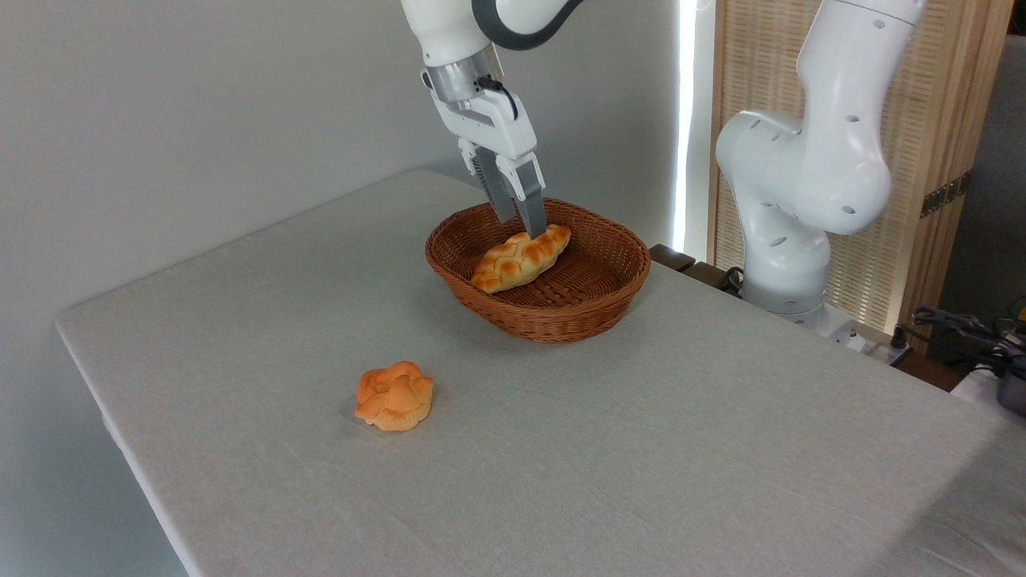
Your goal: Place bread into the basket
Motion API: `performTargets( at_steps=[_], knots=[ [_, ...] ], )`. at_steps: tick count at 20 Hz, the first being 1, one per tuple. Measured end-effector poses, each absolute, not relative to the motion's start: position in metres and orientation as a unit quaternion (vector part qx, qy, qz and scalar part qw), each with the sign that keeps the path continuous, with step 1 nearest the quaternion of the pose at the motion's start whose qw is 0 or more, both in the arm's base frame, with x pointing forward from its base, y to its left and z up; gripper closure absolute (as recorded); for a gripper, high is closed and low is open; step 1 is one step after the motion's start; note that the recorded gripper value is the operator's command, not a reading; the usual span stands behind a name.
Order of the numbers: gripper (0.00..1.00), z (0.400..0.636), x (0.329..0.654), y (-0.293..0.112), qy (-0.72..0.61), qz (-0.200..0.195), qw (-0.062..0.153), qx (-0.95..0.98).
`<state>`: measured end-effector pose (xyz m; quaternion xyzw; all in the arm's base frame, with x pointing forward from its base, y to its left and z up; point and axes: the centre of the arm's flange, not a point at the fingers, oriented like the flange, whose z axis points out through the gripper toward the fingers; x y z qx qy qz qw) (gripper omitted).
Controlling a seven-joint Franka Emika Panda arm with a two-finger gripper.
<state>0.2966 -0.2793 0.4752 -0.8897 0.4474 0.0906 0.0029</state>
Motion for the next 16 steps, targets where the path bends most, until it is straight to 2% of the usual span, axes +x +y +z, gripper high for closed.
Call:
performTargets(
  at_steps=[3,5,7,8,11,16],
  knots=[
    [0.0,0.51,0.324,-0.259,0.431,0.054,-0.004,-0.901],
    [0.0,0.544,0.355,-0.232,0.425,0.02,-0.012,-0.905],
    [0.0,0.573,0.391,-0.204,0.414,-0.008,-0.028,-0.91],
    [0.0,0.583,0.409,-0.194,0.41,-0.017,-0.032,-0.911],
    [0.0,0.595,0.459,-0.171,0.398,-0.03,-0.033,-0.916],
    [0.0,0.597,0.536,-0.109,0.354,-0.041,-0.035,-0.934]
  ],
)
